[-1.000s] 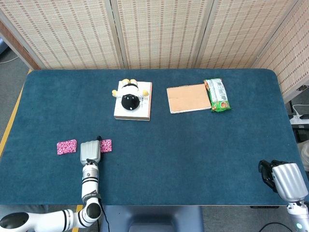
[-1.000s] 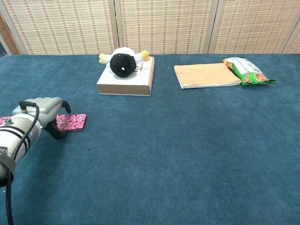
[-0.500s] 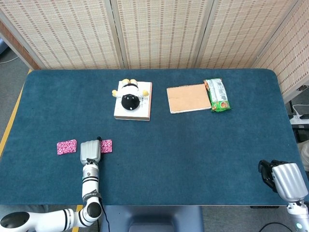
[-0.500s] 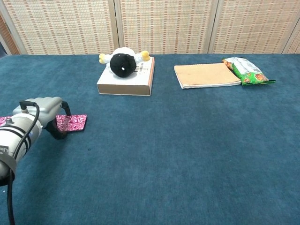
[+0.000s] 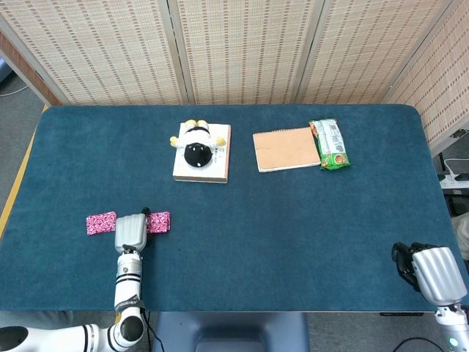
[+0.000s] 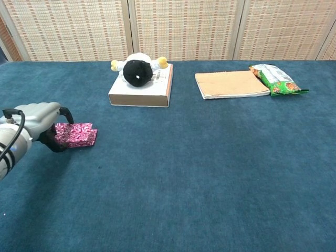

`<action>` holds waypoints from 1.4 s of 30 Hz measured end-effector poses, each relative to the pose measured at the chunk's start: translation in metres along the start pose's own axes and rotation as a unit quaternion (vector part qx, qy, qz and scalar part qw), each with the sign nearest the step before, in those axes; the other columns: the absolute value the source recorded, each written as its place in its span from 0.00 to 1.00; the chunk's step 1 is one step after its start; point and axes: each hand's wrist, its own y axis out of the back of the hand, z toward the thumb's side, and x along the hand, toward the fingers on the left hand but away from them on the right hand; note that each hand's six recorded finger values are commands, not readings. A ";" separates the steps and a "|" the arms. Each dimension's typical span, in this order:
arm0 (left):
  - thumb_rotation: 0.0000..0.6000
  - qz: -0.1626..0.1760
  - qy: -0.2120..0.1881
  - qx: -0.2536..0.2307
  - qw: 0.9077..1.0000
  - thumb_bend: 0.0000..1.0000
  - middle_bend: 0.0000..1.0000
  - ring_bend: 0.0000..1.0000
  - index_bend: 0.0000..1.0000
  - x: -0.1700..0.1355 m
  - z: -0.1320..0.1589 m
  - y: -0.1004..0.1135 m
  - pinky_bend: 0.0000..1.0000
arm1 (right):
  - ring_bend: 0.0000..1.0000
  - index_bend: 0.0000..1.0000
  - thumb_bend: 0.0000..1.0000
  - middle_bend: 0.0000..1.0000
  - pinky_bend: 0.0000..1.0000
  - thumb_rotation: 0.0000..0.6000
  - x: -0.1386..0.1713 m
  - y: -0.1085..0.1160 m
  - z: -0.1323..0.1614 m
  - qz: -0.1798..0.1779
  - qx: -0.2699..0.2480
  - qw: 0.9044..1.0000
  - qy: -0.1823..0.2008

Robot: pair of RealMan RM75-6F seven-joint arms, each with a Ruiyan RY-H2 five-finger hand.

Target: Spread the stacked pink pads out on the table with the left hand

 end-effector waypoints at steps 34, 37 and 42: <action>1.00 -0.031 0.066 -0.008 0.997 0.36 1.00 1.00 0.31 -0.048 -0.123 -0.048 1.00 | 0.77 1.00 0.35 0.86 0.87 1.00 -0.001 -0.003 0.001 0.001 0.003 1.000 -0.002; 1.00 -0.030 0.063 -0.007 0.998 0.36 1.00 1.00 0.20 -0.048 -0.122 -0.047 1.00 | 0.77 1.00 0.35 0.86 0.87 1.00 -0.001 -0.003 0.001 0.000 0.003 1.000 -0.002; 1.00 -0.025 0.057 -0.008 0.998 0.34 1.00 1.00 0.10 -0.051 -0.119 -0.042 1.00 | 0.77 1.00 0.35 0.86 0.87 1.00 -0.001 -0.002 0.001 0.000 0.003 1.000 -0.002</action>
